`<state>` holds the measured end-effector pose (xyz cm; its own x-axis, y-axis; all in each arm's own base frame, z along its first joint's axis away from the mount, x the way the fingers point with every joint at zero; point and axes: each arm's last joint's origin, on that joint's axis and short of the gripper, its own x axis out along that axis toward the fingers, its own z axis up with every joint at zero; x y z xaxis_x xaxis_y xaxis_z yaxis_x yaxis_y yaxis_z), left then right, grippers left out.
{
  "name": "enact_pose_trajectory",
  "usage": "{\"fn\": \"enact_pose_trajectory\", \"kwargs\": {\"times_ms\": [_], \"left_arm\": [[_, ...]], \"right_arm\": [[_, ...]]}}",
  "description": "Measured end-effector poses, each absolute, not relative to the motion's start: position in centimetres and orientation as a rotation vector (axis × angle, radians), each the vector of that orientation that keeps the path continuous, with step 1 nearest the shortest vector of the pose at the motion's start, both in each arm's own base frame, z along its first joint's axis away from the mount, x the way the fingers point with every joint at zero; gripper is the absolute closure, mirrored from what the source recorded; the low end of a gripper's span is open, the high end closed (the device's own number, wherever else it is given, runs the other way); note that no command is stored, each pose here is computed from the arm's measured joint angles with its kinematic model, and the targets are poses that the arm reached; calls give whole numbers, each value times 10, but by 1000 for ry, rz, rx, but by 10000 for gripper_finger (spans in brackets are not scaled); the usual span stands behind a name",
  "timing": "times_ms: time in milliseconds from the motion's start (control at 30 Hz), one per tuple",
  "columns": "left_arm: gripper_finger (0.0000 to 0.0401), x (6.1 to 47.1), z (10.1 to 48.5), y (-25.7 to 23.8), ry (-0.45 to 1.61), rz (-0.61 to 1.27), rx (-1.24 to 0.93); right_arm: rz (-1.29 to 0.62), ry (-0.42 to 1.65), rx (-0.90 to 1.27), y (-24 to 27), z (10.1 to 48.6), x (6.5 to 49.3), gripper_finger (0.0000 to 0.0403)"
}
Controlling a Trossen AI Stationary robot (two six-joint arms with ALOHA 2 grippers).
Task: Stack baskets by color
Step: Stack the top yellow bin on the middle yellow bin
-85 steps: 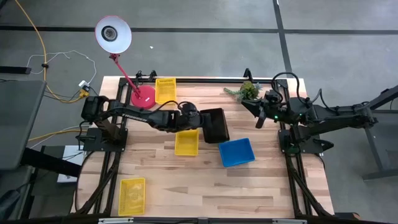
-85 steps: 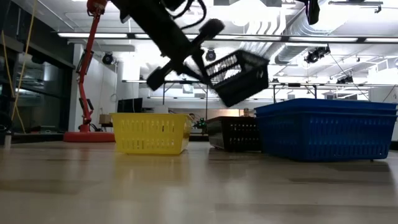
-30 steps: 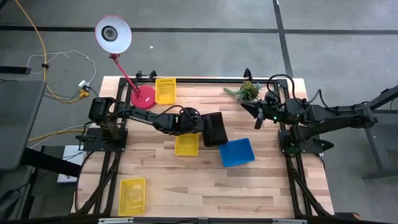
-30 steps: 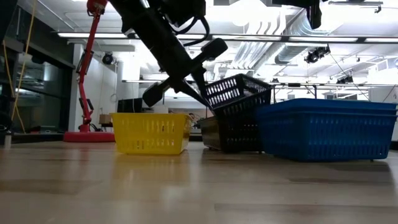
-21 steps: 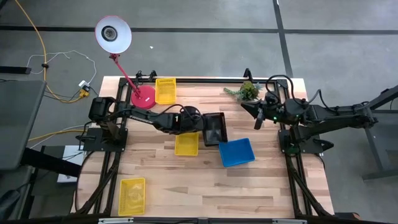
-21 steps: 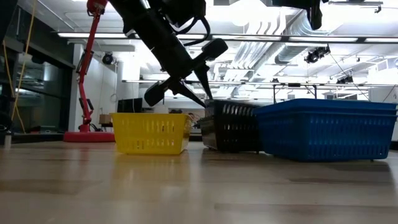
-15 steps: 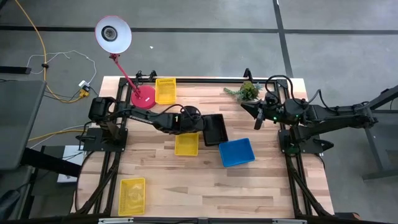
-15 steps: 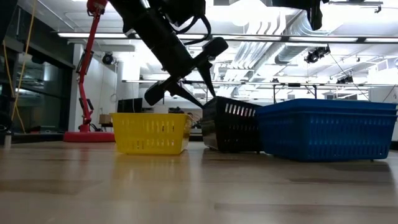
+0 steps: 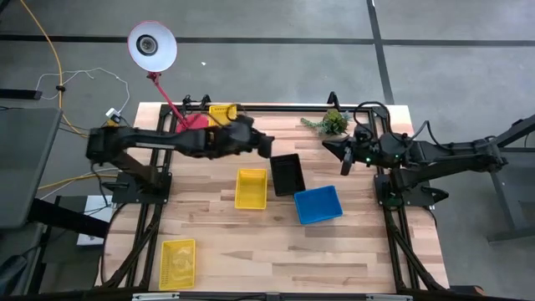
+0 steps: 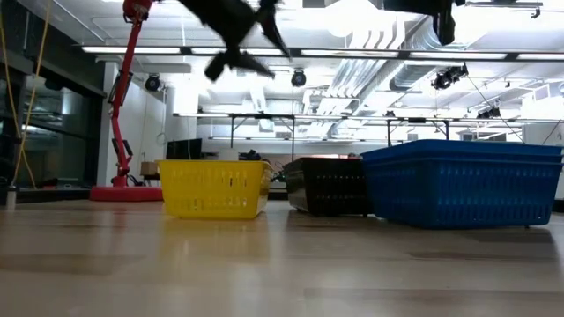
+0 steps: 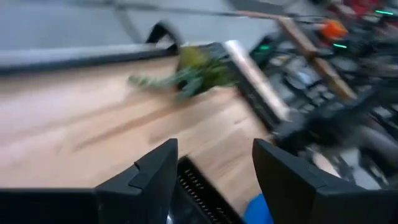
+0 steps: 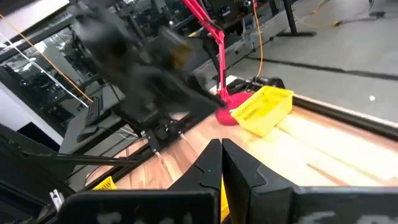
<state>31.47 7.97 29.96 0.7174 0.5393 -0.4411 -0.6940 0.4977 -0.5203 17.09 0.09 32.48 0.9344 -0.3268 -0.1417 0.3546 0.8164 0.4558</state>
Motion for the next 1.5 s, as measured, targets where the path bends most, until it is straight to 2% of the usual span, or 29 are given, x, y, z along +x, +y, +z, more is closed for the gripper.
{"fn": "enact_pose_trajectory", "kwargs": {"times_ms": [167, 267, 467, 667, 867, 1267, 1500], "left_arm": [[205, 288, 340, 45, 211, 537, -531], [205, 267, 349, 22, 174, 496, -474], [206, 220, 333, -5, 83, 524, -456], [206, 189, 314, -16, -32, 292, -421], [206, 181, 301, -17, 21, 228, -367], [206, 181, 301, -17, 45, 231, -191], [206, 181, 303, -15, 25, 288, -164]], "right_arm": [[-294, 102, 504, 4, 317, 189, 402], [-259, 128, 505, 6, 312, 201, 402], [-256, 143, 494, 7, 305, 214, 402], [-184, 43, 413, 8, 318, 213, 402], [-102, -1, 329, 10, 324, 214, 402], [-133, -2, 302, 10, 324, 214, 402], [-167, -7, 306, 8, 324, 214, 402]]}}
